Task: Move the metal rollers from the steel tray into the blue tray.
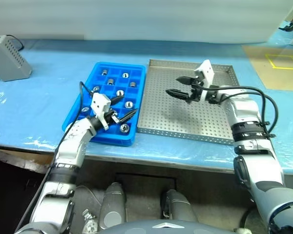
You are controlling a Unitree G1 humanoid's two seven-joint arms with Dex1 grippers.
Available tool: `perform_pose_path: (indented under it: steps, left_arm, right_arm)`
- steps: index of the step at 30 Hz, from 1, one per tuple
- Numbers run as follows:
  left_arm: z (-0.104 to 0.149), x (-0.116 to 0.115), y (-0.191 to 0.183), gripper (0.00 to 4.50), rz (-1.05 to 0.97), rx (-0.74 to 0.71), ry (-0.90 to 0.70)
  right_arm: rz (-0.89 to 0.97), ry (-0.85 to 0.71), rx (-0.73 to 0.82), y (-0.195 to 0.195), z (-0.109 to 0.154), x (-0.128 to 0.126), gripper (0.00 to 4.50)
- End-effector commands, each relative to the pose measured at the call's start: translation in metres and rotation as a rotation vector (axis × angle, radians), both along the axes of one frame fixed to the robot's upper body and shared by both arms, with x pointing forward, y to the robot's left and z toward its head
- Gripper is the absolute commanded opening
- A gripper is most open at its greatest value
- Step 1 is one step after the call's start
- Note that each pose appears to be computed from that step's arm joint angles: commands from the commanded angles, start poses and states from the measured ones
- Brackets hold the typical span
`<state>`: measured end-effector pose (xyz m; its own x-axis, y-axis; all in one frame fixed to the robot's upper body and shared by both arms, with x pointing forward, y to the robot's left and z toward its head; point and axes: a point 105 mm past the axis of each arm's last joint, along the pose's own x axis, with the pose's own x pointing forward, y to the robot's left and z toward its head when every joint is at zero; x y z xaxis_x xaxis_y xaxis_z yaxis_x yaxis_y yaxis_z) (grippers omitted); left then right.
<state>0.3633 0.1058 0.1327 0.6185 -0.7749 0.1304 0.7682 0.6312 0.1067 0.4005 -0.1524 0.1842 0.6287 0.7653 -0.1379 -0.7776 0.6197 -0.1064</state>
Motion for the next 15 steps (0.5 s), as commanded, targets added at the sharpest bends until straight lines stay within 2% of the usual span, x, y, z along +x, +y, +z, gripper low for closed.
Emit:
perform_pose_path:
  steps: [1, 5, 9, 15]
  left_arm:
    - [0.013, 0.012, -0.02, 4.47, -0.064, 0.004, -0.08]
    - [0.019, 0.02, -0.043, 4.47, -0.108, -0.012, -0.087]
    - [0.036, 0.012, -0.067, 4.47, -0.183, -0.027, -0.119]
    - [0.047, 0.007, -0.069, 4.47, -0.196, -0.036, -0.126]
  right_arm:
    - [-0.049, -0.089, 0.007, -0.01, 0.017, -0.007, 4.49]
    - [-0.08, -0.089, 0.019, -0.018, 0.016, -0.016, 4.49]
    - [-0.101, -0.087, 0.032, -0.024, 0.016, -0.02, 4.49]
    - [-0.091, -0.075, 0.05, -0.022, 0.017, -0.026, 4.49]
